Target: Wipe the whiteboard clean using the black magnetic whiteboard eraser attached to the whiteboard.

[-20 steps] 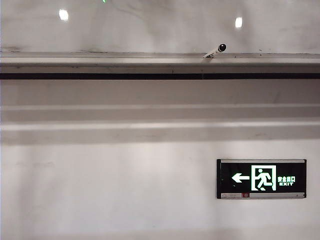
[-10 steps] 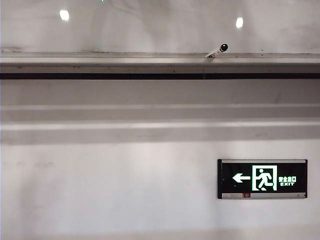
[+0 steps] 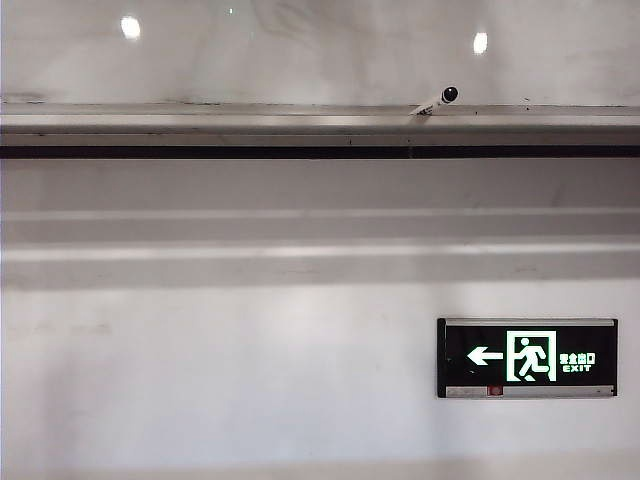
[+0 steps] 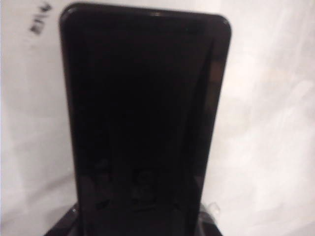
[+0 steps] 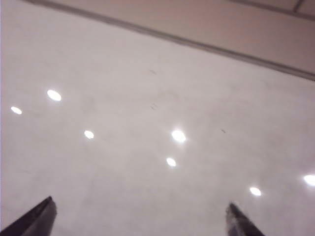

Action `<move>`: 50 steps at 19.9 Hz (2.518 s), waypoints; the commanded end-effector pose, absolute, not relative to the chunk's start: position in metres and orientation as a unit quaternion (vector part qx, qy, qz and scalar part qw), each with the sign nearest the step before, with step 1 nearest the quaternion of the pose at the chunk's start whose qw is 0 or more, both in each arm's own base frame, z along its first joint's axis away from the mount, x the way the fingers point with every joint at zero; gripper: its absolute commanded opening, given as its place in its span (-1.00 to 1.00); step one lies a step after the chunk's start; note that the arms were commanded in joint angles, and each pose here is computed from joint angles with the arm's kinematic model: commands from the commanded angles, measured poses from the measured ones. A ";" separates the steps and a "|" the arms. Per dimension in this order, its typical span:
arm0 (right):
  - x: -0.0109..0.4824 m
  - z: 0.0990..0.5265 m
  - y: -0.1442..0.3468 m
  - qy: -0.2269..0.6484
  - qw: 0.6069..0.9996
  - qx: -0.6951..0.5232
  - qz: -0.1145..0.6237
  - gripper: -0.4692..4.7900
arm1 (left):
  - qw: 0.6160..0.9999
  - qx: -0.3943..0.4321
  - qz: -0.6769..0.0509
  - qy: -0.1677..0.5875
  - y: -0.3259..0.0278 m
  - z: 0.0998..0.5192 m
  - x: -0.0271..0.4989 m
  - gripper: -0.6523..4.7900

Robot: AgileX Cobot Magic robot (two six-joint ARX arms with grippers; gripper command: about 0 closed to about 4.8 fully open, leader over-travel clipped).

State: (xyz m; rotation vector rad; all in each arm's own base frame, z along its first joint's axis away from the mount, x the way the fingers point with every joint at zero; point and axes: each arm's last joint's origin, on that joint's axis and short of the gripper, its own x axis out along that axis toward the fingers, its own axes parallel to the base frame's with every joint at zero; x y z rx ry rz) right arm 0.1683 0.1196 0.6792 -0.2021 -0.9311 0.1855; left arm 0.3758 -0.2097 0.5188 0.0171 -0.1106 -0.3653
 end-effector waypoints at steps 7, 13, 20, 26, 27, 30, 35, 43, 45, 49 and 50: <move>0.166 0.680 0.118 -0.453 0.883 -0.094 0.085 1.00 | 0.998 -0.017 -0.017 -0.066 -0.144 0.537 0.383 -0.22; 0.166 0.681 0.118 -0.453 0.882 -0.094 0.085 1.00 | 0.995 -0.041 0.000 -0.091 -0.126 0.553 0.373 -0.22; 0.165 0.681 0.117 -0.453 0.883 -0.094 0.085 1.00 | 0.982 0.000 -0.183 -0.057 -0.188 0.521 0.387 -0.22; 0.166 0.680 0.118 -0.448 0.884 -0.097 0.088 1.00 | 0.979 0.020 -0.192 -0.063 -0.206 0.520 0.380 -0.22; 0.166 0.680 0.118 -0.448 0.884 -0.096 0.087 1.00 | 0.988 0.018 -0.143 -0.062 -0.202 0.520 0.381 -0.22; 0.166 0.680 0.118 -0.448 0.884 -0.097 0.087 1.00 | 0.994 -0.001 -0.089 -0.065 -0.171 0.526 0.390 -0.22; 0.166 0.680 0.118 -0.448 0.884 -0.096 0.088 1.00 | 0.997 -0.004 -0.023 -0.076 -0.130 0.538 0.391 -0.22; 0.166 0.680 0.118 -0.448 0.885 -0.097 0.088 1.00 | 0.993 -0.035 0.033 -0.108 -0.108 0.562 0.368 -0.22; 0.166 0.680 0.118 -0.448 0.884 -0.097 0.088 1.00 | 0.992 -0.037 0.028 -0.114 -0.107 0.565 0.365 -0.22; 0.166 0.680 0.118 -0.448 0.885 -0.097 0.088 1.00 | 0.992 -0.042 -0.026 -0.115 -0.111 0.565 0.365 0.50; 0.166 0.680 0.118 -0.448 0.885 -0.097 0.088 1.00 | 0.991 -0.040 -0.048 -0.115 -0.112 0.565 0.365 0.50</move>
